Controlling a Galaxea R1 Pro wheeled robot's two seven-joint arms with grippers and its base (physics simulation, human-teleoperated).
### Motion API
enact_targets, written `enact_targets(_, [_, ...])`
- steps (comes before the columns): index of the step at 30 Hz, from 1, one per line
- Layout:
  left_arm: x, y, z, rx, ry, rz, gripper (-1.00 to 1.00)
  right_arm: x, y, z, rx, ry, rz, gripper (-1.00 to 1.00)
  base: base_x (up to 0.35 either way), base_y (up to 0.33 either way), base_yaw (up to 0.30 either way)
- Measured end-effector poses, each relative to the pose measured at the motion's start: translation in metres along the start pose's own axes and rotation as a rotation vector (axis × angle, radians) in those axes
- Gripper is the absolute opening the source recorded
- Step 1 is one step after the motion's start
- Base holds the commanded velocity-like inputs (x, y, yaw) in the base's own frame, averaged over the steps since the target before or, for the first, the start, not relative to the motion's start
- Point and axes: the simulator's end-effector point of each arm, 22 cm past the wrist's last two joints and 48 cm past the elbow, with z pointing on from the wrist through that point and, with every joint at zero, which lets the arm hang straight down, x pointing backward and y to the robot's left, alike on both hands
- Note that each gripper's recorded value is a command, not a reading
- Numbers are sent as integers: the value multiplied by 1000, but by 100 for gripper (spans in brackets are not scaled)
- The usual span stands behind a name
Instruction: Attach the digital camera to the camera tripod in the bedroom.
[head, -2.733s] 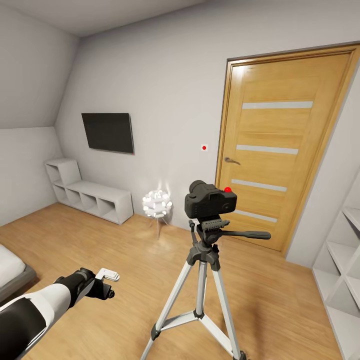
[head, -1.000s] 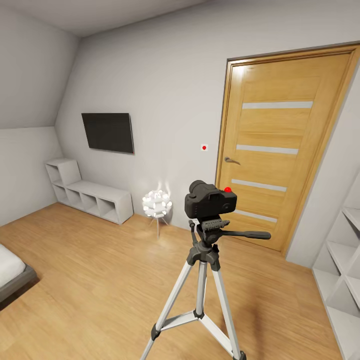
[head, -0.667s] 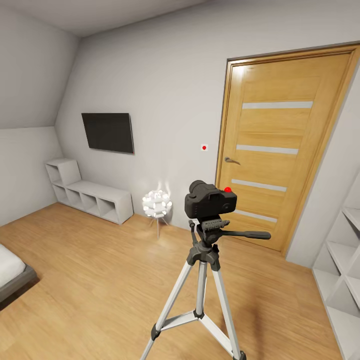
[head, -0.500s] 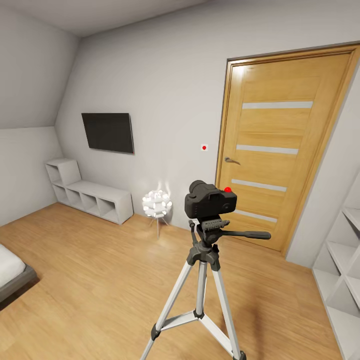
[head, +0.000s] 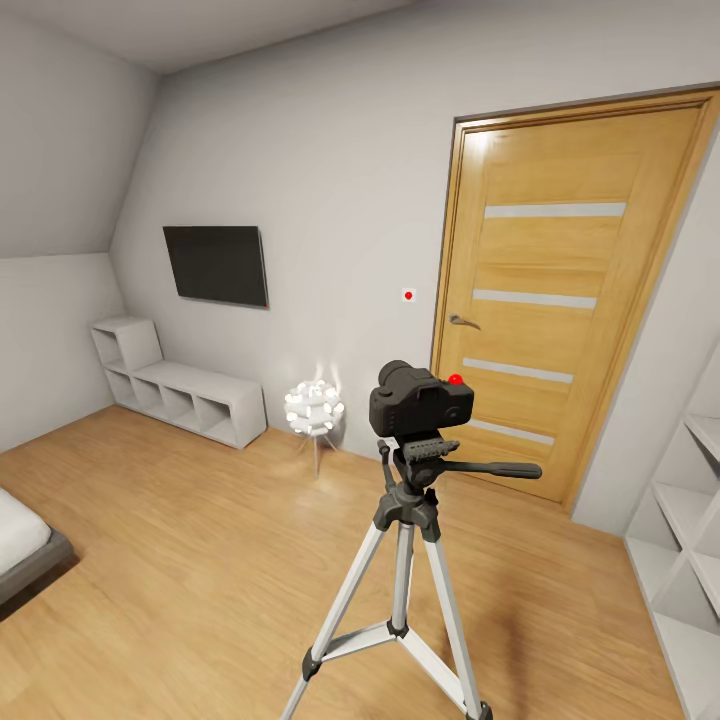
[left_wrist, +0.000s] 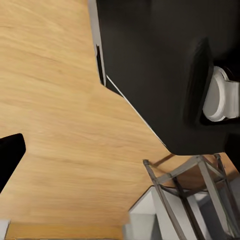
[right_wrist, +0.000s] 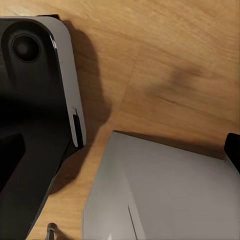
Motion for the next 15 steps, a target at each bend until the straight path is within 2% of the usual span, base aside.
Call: enact_targets(15, [-2,-10,1,13,-3,6,100,-4,2,0,-2,-15,1,100,0,0,0])
